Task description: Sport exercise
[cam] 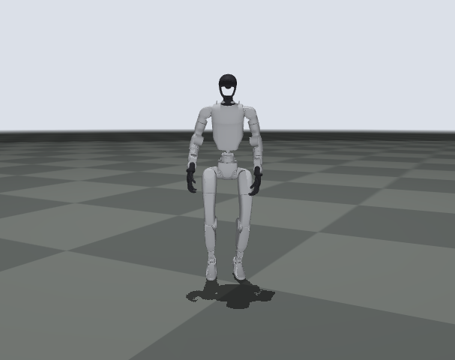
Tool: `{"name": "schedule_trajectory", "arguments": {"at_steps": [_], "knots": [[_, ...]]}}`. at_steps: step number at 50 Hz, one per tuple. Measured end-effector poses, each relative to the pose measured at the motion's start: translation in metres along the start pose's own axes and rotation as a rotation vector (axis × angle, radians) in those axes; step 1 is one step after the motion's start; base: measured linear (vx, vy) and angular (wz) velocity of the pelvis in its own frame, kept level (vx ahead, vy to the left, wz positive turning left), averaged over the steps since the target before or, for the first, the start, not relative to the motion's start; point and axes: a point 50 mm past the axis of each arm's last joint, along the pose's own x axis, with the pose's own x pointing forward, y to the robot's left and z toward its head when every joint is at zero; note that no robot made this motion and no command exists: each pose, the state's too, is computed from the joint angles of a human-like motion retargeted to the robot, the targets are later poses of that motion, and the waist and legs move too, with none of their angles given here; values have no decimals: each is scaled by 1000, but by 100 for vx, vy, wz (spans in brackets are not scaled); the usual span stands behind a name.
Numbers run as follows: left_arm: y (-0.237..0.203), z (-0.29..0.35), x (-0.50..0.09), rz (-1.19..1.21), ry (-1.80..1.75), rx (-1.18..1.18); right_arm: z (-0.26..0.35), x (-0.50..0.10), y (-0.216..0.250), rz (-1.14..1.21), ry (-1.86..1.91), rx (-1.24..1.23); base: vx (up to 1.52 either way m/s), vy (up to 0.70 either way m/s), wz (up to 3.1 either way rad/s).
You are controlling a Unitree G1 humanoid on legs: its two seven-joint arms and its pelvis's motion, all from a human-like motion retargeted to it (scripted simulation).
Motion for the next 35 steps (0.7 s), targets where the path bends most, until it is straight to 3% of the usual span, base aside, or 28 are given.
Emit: {"name": "schedule_trajectory", "arguments": {"at_steps": [7,12,22,27,35], "knots": [[12,51,5,31,-106,232,44,9,1,-4,-104,-174,-4,1,-28],[5,76,-4,56,-313,54,0,-2,6,-17,-21,-66,4,-1,-6],[49,140,-37,271,-648,-195,-22,-11,-21,-132,40,-7,1,0,-1],[43,116,-14,253,-435,-119,7,2,-24,-134,28,-59,-2,-2,-26],[-5,0,4,20,52,-47,8,6,8,8,35,-81,2,-3,-30]]}}
